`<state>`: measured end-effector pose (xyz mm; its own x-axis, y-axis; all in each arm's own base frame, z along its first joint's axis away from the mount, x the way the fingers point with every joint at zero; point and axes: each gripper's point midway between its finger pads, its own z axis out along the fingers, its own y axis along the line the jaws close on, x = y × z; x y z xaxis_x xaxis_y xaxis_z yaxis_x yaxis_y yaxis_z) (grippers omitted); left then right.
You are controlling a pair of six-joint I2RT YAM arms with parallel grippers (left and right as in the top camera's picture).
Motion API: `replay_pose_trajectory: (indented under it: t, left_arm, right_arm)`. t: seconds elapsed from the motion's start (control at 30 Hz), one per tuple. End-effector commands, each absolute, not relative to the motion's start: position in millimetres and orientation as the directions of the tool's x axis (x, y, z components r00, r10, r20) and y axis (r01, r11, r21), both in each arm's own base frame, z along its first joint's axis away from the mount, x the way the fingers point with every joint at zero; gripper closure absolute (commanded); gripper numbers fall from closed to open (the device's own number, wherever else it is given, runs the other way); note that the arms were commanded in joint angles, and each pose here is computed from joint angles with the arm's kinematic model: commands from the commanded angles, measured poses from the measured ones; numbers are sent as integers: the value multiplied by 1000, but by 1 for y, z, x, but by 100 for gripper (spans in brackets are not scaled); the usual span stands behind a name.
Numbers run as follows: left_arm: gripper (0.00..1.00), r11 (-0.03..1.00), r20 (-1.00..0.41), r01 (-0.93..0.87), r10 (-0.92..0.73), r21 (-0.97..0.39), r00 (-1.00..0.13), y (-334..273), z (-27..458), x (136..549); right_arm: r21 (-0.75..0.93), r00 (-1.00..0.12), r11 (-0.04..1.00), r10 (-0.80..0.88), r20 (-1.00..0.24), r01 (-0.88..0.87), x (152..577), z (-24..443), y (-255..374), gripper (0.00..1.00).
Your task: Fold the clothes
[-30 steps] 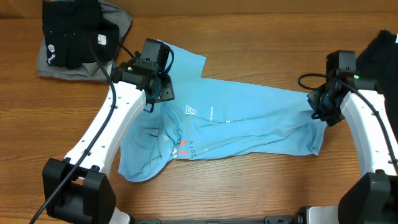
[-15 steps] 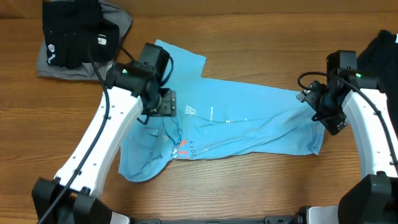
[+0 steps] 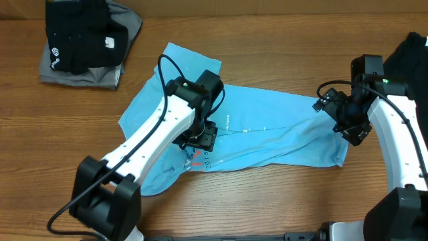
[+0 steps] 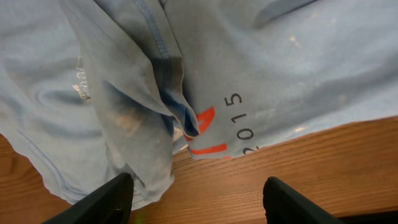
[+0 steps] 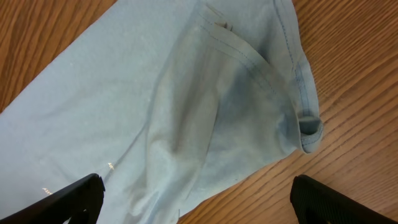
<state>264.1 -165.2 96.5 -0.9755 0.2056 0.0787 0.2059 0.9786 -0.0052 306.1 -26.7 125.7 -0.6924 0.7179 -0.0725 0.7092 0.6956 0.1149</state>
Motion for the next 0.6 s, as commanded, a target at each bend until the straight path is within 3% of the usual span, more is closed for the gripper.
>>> replay_pose_trajectory:
  t: [0.0, 0.17, 0.43, 0.57]
  left_arm:
    - [30, 990, 129, 143, 141, 10, -982, -166, 83, 260]
    - [38, 996, 142, 49, 37, 78, -989, -160, 68, 265]
    - [40, 990, 214, 21, -10, 141, -977, -155, 37, 262]
    - [50, 990, 213, 14, -17, 141, -977, -155, 33, 265]
  right_arm:
    - [138, -703, 709, 705, -98, 692, 313, 136, -27, 0]
    - [138, -703, 709, 705, -98, 692, 313, 136, -27, 0]
    - [135, -706, 712, 702, -96, 689, 313, 135, -27, 0]
    - [129, -707, 714, 700, -100, 689, 312, 135, -29, 0]
